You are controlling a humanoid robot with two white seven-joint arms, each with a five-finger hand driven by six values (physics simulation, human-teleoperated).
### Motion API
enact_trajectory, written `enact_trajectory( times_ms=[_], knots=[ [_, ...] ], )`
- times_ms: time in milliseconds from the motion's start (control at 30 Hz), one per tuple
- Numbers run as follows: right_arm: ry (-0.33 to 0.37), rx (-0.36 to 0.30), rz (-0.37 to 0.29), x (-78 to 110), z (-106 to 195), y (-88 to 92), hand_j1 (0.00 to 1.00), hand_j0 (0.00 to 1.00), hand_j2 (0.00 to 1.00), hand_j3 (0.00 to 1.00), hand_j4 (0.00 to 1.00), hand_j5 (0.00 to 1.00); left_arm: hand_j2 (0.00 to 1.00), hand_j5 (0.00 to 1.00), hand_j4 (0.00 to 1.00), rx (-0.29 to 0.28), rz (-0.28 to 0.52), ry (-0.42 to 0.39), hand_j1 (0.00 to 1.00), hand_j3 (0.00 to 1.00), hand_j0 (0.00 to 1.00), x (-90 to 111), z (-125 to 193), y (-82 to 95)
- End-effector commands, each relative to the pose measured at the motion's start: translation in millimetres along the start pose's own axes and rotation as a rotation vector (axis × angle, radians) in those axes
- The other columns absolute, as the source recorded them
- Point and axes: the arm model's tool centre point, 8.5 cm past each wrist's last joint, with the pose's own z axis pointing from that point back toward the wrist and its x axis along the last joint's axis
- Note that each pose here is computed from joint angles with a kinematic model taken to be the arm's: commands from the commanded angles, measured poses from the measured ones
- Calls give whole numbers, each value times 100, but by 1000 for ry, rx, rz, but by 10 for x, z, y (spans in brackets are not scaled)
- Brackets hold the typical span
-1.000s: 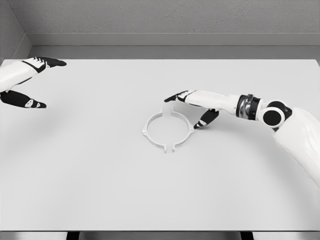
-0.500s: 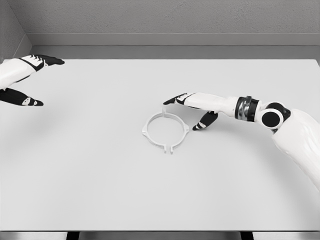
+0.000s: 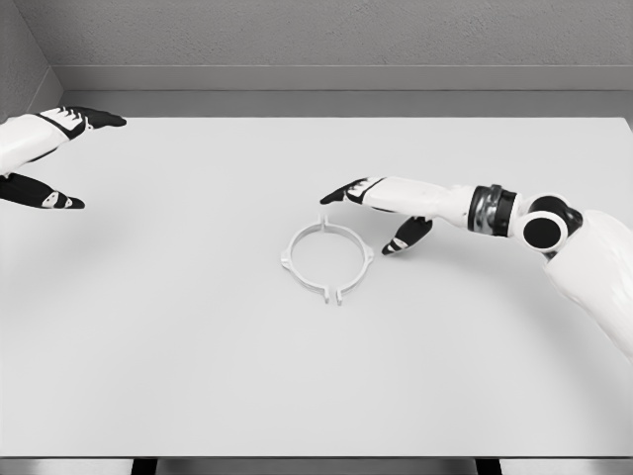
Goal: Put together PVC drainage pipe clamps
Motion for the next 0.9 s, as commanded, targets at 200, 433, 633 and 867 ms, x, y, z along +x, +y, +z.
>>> enact_trajectory(
  times_ms=[200,433,633,867],
  knots=[
    [11,7,2,-18,114,28,100,100,100,100,100,100,100,100,100,5,5,0,100,100,100,-1,6,10],
    [-3,6,-7,13,32,51,100,100,100,100,100,100,100,100,100,12,3,0,100,100,100,-2,11,37],
    [-26,2,-10,73,-66,53,100,100,100,100,100,100,100,100,100,13,0,1,100,100,100,0,16,47],
    [-26,14,-12,75,-79,94,100,100,100,100,100,100,100,100,100,17,2,-2,100,100,100,4,21,59]
  ],
)
